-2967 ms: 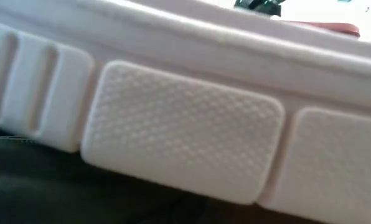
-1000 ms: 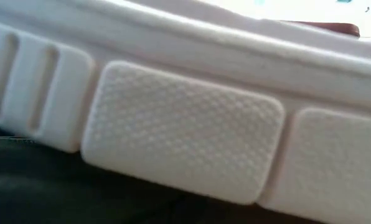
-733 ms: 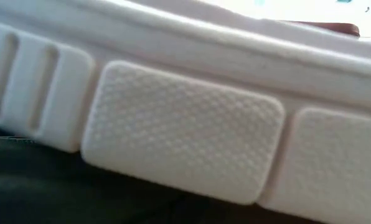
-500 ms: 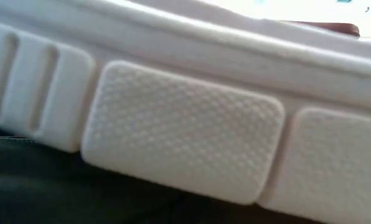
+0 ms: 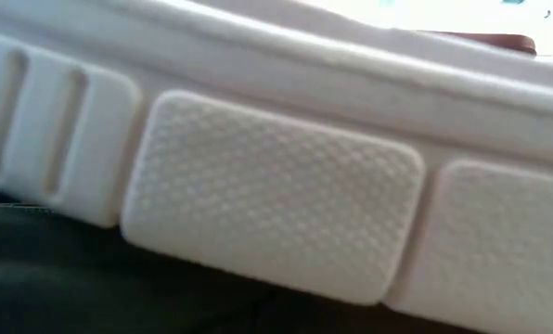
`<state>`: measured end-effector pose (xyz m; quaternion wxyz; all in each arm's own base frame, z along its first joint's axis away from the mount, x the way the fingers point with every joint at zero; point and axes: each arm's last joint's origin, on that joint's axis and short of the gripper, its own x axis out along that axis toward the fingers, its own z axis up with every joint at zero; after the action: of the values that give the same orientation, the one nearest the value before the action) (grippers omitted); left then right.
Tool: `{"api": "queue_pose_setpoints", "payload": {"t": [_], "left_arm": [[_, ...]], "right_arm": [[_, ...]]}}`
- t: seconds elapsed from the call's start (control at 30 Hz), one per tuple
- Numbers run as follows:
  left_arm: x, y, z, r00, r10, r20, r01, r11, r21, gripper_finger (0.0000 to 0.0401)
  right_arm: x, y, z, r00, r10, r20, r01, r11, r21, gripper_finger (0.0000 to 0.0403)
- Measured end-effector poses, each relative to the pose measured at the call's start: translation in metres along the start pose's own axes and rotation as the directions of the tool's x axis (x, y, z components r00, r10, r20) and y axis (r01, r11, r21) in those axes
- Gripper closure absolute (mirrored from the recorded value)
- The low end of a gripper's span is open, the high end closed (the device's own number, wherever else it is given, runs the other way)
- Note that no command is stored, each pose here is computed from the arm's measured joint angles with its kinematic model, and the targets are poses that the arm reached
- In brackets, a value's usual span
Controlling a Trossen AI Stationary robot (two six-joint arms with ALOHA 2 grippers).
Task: Pick and place slides into bin
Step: Put the black slipper into the red bin
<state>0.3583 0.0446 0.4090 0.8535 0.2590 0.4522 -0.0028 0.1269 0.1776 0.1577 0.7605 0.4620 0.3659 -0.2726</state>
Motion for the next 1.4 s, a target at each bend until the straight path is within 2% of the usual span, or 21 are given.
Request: {"api": "queue_pose_setpoints", "payload": {"t": [0.1,0.27,0.37,0.5,0.63,0.7,0.77,0.87,0.93,1.0,1.07,1.13,1.23,1.3,1.4], "left_arm": [[0.000,-0.001,0.000,0.999,-0.033,0.011,0.033,0.999,-0.020,0.0222],[-0.001,-0.005,0.002,0.981,-0.170,0.098,0.173,0.985,-0.014,0.0222],[-0.001,-0.008,0.004,0.952,-0.264,0.157,0.266,0.964,0.004,0.0222],[-0.003,-0.012,0.006,0.889,-0.391,0.238,0.386,0.920,0.071,0.0222],[-0.005,-0.016,0.009,0.839,-0.467,0.279,0.425,0.883,0.201,0.0222],[-0.006,-0.020,0.010,0.834,-0.480,0.273,0.413,0.871,0.268,0.0222],[-0.006,-0.024,0.012,0.849,-0.464,0.253,0.380,0.869,0.318,0.0222],[-0.007,-0.031,0.015,0.902,-0.385,0.196,0.303,0.887,0.348,0.0222],[-0.007,-0.035,0.017,0.947,-0.290,0.138,0.227,0.908,0.352,0.0222],[-0.011,-0.037,0.018,0.985,-0.157,0.071,0.123,0.928,0.352,0.0222],[-0.019,-0.039,0.018,1.000,0.001,0.011,-0.005,0.939,0.344,0.0222],[-0.029,-0.039,0.018,0.985,0.168,-0.042,-0.145,0.932,0.332,0.0222],[-0.041,-0.043,0.018,0.924,0.369,-0.104,-0.316,0.886,0.338,0.0222],[-0.048,-0.048,0.020,0.890,0.440,-0.118,-0.377,0.857,0.351,0.0222],[-0.055,-0.056,0.023,0.873,0.476,-0.107,-0.410,0.835,0.366,0.0222]], "right_arm": [[-0.004,0.007,-0.001,1.000,0.003,-0.018,-0.003,1.000,-0.016,0.0388],[-0.024,0.034,-0.005,0.993,0.027,-0.116,-0.036,0.996,-0.076,0.0398],[-0.042,0.054,-0.005,0.986,0.046,-0.158,-0.065,0.991,-0.115,0.0400],[-0.075,0.086,0.002,0.977,0.098,-0.190,-0.124,0.984,-0.129,0.0401],[-0.117,0.117,0.018,0.973,0.200,-0.113,-0.216,0.964,-0.154,0.0402],[-0.137,0.128,0.030,0.970,0.240,-0.035,-0.243,0.952,-0.189,0.0402],[-0.156,0.136,0.042,0.956,0.287,0.056,-0.269,0.939,-0.212,0.0402],[-0.180,0.142,0.060,0.936,0.313,0.164,-0.267,0.930,-0.252,0.0402],[-0.190,0.144,0.072,0.927,0.307,0.214,-0.251,0.934,-0.256,0.0402],[-0.197,0.145,0.084,0.928,0.280,0.246,-0.216,0.942,-0.258,0.0402],[-0.199,0.144,0.098,0.930,0.236,0.283,-0.164,0.953,-0.256,0.0402],[-0.198,0.144,0.112,0.925,0.188,0.331,-0.110,0.965,-0.239,0.0402],[-0.195,0.146,0.135,0.902,0.127,0.412,-0.049,0.979,-0.195,0.0403],[-0.192,0.150,0.151,0.880,0.096,0.466,-0.021,0.986,-0.164,0.0403],[-0.187,0.155,0.174,0.861,0.054,0.506,0.034,0.986,-0.162,0.0403]]}}
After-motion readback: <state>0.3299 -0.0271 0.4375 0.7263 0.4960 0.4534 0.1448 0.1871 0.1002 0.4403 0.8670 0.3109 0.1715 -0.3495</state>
